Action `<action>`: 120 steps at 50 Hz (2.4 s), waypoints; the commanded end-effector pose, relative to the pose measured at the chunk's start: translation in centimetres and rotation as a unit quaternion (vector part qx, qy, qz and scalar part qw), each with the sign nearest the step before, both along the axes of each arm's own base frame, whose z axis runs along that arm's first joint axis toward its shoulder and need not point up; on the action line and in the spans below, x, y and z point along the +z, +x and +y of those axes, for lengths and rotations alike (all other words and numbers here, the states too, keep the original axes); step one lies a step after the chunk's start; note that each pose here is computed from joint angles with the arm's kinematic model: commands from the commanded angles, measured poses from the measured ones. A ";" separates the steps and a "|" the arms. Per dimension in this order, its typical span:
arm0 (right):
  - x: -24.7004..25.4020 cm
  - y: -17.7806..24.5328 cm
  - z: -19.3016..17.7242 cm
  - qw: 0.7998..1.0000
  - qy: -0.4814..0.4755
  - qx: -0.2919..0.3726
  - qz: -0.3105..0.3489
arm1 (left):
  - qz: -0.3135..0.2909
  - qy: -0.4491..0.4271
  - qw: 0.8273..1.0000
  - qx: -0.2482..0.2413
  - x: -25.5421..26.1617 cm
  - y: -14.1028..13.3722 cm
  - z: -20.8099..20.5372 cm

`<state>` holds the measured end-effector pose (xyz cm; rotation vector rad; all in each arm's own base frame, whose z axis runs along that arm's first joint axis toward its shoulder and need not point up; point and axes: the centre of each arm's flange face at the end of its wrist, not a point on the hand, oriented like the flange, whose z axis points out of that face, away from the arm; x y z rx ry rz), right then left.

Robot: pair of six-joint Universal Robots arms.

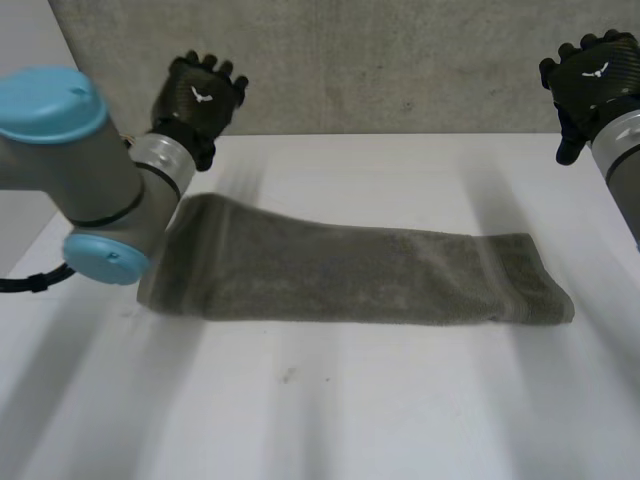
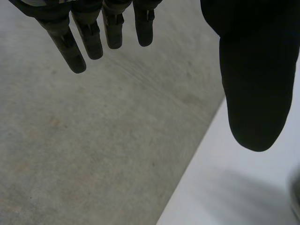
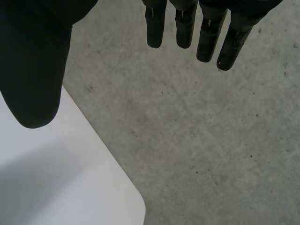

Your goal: Fold the towel.

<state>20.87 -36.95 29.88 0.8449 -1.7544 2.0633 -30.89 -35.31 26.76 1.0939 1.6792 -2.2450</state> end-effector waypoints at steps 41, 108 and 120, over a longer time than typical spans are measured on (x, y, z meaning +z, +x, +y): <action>-16.2 -6.2 3.7 0.964 0.265 0.023 -0.012 | 0.053 0.180 0.981 0.046 -6.8 7.4 5.6; -17.3 20.2 18.9 0.906 0.111 0.397 0.097 | 0.069 0.168 0.983 0.040 -6.1 7.2 6.5; -8.6 12.3 12.9 0.959 0.130 0.247 -0.046 | 0.104 0.155 0.982 -0.032 -4.6 3.1 9.0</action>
